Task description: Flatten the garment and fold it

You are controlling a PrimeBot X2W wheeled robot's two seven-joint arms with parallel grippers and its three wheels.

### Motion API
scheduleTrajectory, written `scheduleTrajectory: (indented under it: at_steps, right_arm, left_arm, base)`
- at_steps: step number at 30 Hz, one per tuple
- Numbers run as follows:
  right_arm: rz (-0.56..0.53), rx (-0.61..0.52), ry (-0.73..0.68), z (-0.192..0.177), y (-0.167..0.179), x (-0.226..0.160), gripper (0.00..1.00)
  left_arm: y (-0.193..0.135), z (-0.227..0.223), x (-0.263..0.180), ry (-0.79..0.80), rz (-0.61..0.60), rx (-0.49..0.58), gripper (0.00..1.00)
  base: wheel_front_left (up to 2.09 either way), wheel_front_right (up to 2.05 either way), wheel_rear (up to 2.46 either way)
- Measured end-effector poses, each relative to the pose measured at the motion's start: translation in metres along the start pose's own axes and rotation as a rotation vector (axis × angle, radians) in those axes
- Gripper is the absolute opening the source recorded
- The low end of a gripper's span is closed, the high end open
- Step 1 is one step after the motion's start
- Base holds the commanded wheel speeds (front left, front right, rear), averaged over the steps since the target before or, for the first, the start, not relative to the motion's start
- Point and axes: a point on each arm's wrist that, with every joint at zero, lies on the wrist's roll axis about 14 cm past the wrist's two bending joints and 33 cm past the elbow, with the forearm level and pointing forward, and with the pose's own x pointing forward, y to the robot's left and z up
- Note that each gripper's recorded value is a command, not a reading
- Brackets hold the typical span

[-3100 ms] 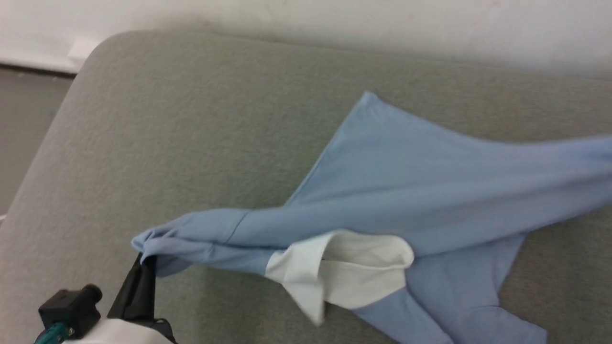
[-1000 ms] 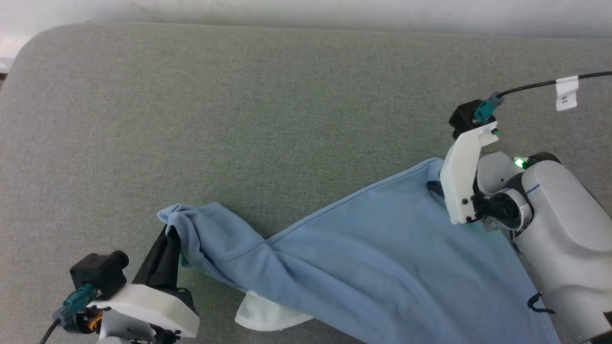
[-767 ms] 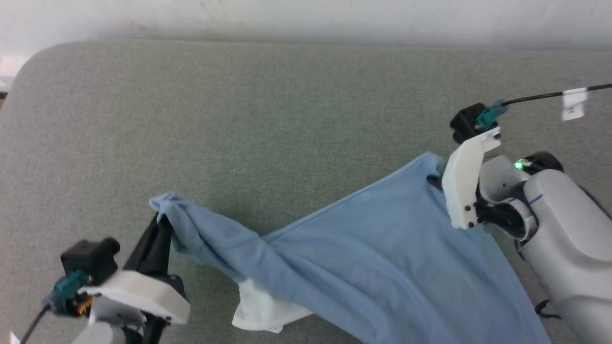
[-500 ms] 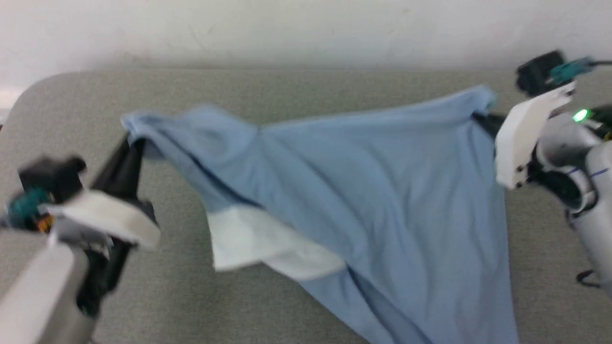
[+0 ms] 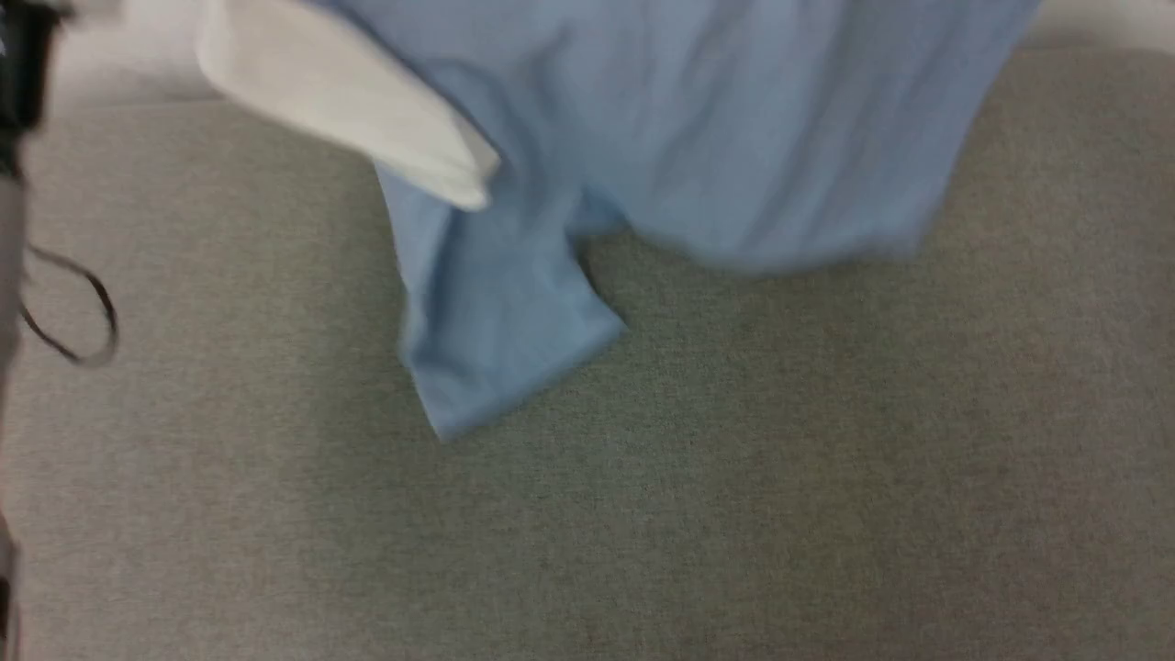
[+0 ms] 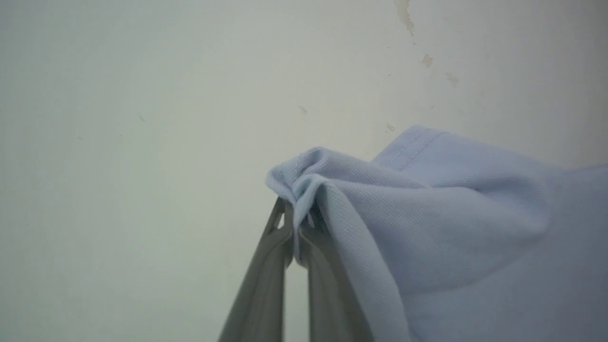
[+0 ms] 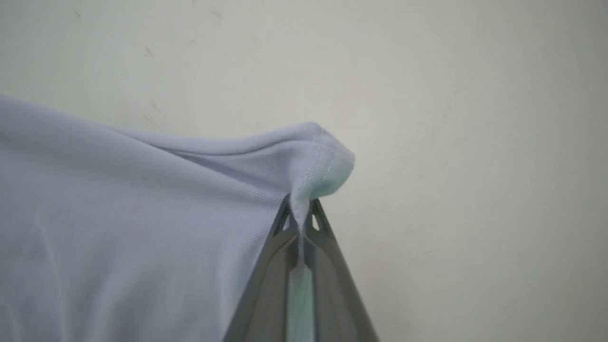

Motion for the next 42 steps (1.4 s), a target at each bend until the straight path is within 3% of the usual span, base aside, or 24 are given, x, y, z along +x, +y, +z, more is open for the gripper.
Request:
scheduleTrajectory:
  at_steps: [5, 9, 13, 19, 24, 29, 36, 42]
  right_arm:
    - [-0.049, -0.067, -0.207, 0.043, -0.019, 0.023, 0.00]
    - [-0.051, -0.093, -0.257, 0.043, -0.022, 0.039, 0.00]
    - [-0.029, -0.090, -0.231, 0.012, -0.014, 0.055, 0.00]
    - [0.033, -0.051, -0.106, -0.063, 0.011, 0.069, 0.00]
    - [0.070, -0.003, 0.027, -0.125, 0.029, 0.057, 0.00]
    - [0.109, 0.049, 0.140, -0.168, 0.049, 0.021, 0.00]
    - [0.145, 0.140, 0.293, -0.213, 0.073, -0.064, 0.00]
    - [0.143, 0.187, 0.360, -0.220, 0.077, -0.138, 0.00]
  left_arm:
    - [0.003, 0.029, 0.046, -0.129, 0.009, 0.052, 0.00]
    - [0.004, 0.025, 0.069, -0.149, 0.008, 0.071, 0.00]
    - [0.008, -0.015, 0.079, -0.082, 0.018, 0.063, 0.00]
    - [0.013, -0.100, 0.068, 0.080, 0.030, 0.030, 0.00]
    - [0.008, -0.165, 0.034, 0.226, 0.038, -0.039, 0.00]
    - [0.005, -0.179, -0.006, 0.263, 0.051, -0.088, 0.00]
    - [-0.014, -0.213, -0.125, 0.432, 0.076, -0.168, 0.00]
    - [-0.033, -0.204, -0.218, 0.535, 0.098, -0.193, 0.00]
  base:
    - [0.00, 0.00, 0.00]
    - [0.00, 0.00, 0.00]
    - [0.00, 0.00, 0.00]
    - [0.00, 0.00, 0.00]
    - [0.00, 0.00, 0.00]
    - [0.00, 0.00, 0.00]
    - [0.00, 0.00, 0.00]
    - [0.00, 0.00, 0.00]
